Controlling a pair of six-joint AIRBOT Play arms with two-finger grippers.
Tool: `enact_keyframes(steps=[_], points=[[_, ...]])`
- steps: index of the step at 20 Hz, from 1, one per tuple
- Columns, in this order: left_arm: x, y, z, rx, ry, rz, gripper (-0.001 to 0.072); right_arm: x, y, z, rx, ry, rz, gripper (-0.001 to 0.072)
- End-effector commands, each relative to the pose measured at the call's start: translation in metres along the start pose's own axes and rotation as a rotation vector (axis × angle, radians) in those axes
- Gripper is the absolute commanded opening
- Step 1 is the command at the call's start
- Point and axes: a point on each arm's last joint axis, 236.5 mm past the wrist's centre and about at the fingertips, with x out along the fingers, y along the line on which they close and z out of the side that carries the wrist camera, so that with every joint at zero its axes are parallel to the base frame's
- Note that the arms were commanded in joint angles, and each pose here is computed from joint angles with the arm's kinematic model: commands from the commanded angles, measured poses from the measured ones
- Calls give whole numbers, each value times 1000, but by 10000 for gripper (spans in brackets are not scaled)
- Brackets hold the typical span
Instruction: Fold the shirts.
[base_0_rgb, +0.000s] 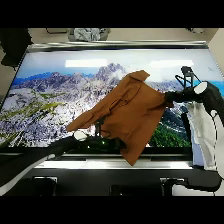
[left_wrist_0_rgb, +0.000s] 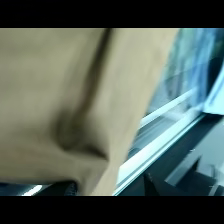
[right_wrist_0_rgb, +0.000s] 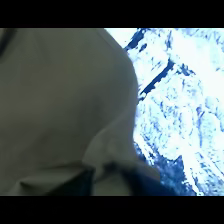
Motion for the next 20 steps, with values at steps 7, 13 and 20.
enact_keyframes(steps=[7,13,20], points=[[-283,96,151,166,-268,350,679,-104,16,15,-257,70,-23,617],[-330,210,161,-75,-265,534,675,-71,69,-133,-253,489,325,563],[-232,224,137,-37,22,463,672,-67,123,-211,-120,582,569,638]])
